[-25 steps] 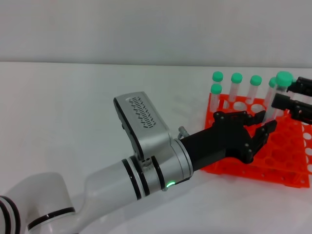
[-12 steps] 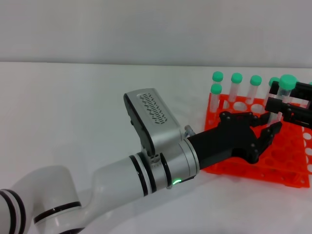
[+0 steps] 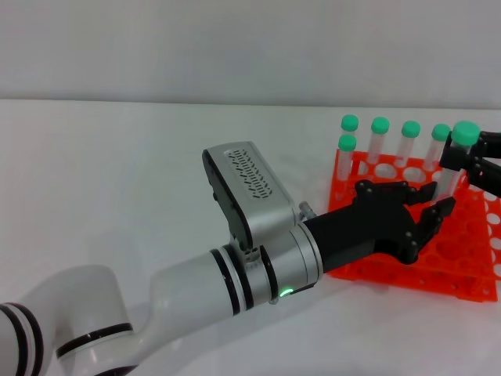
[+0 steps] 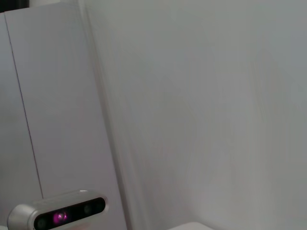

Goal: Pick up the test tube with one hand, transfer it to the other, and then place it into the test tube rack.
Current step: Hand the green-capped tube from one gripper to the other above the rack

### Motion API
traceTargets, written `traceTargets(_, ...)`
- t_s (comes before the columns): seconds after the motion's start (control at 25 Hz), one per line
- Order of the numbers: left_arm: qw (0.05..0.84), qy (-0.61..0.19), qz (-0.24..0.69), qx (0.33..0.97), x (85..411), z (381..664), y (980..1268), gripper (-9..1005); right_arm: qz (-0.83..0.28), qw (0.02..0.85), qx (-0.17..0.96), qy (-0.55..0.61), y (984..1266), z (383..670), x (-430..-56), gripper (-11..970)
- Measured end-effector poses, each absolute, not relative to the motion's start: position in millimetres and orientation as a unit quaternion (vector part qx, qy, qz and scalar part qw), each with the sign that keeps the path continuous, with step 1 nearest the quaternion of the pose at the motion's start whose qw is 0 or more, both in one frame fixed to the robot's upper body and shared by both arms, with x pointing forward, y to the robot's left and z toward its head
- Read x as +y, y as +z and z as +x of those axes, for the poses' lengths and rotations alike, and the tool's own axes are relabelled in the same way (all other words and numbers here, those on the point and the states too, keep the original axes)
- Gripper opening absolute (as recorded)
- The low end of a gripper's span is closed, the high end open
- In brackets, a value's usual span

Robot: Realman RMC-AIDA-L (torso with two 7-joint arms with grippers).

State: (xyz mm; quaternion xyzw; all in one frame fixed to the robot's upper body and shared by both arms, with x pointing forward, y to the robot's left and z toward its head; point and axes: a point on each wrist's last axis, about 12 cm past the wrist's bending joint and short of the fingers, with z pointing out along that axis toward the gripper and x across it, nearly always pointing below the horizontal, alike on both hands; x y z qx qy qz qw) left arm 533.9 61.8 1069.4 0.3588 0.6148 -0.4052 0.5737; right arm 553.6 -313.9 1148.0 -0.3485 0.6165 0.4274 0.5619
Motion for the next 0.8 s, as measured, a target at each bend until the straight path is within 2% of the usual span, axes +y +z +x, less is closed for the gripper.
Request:
traceTargets(0.24, 0.574, -0.405, 0.359, 0.615, 61.7, 533.9, 1069.5, 276, -0.355, 0.566, 0.614, 0.42, 1149.1, 553.7, -316.2, 209)
traceTargets(0.8, 0.589, -0.385, 0.357, 0.614, 69.5, 531.1, 1063.9, 285, -0.357, 0.566, 0.616, 0.415, 1150.3, 553.5, -320.4, 220)
